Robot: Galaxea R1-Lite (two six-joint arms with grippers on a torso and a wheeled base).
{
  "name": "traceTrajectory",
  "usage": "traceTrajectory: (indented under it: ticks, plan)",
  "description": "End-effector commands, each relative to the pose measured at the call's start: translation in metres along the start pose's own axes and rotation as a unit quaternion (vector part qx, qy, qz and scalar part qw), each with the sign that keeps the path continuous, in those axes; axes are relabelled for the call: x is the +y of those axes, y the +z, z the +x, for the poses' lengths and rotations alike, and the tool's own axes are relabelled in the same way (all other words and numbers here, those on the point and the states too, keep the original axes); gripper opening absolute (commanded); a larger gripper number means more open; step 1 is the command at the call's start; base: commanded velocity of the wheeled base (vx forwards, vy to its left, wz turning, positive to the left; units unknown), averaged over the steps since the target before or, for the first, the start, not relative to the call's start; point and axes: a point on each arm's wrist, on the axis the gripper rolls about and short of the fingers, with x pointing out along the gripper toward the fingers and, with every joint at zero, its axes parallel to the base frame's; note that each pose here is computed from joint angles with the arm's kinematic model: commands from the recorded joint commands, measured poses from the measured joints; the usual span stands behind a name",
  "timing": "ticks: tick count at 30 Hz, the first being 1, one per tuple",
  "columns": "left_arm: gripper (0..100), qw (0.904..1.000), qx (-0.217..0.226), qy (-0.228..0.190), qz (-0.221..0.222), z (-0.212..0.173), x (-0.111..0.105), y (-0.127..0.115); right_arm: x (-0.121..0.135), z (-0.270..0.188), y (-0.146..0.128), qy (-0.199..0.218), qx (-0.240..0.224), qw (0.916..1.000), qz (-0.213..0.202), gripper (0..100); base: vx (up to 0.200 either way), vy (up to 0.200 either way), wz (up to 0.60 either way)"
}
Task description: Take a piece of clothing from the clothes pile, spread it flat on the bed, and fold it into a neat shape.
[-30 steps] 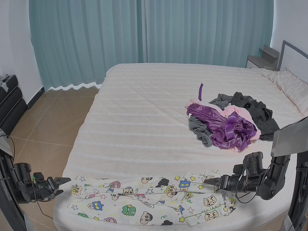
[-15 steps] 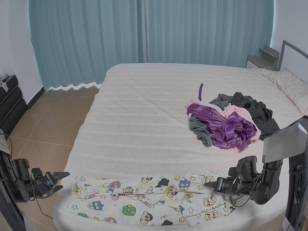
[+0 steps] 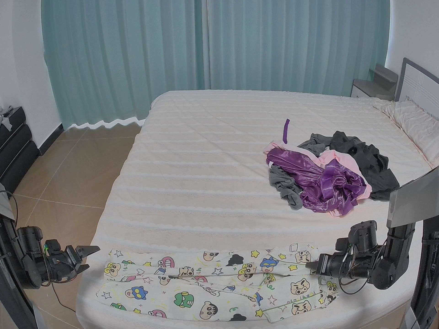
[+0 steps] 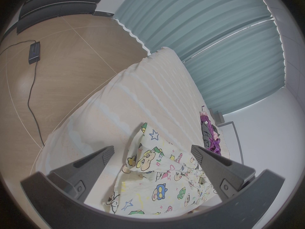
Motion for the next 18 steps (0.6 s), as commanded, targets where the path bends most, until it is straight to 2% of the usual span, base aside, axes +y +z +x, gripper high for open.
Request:
traceTrajectory:
  ticks: [1,11,12,18]
  plan:
    - [100,1.0,0.003,0.001,0.0,0.0006,0.001,-0.001,-0.0049,-0.0044,0.0051,-0.006,-0.007,1.0,0.0,0,0.0,0.0,0.0]
    - [100,1.0,0.003,0.002,0.0,0.0011,0.001,-0.0009,-0.0112,-0.0038,0.0032,-0.014,0.0,0.9997,-0.02,0,0.0,0.0,0.0]
    - [100,1.0,0.003,0.003,0.0,0.001,0.0011,-0.0012,-0.0118,-0.0029,0.0028,-0.015,0.001,0.9996,-0.024,100,0.0,0.0,0.0]
    - [100,1.0,0.003,0.003,0.0,0.001,0.0011,-0.0012,-0.0109,-0.0071,0.0042,-0.013,-0.01,0.9993,-0.034,100,0.0,0.0,0.0]
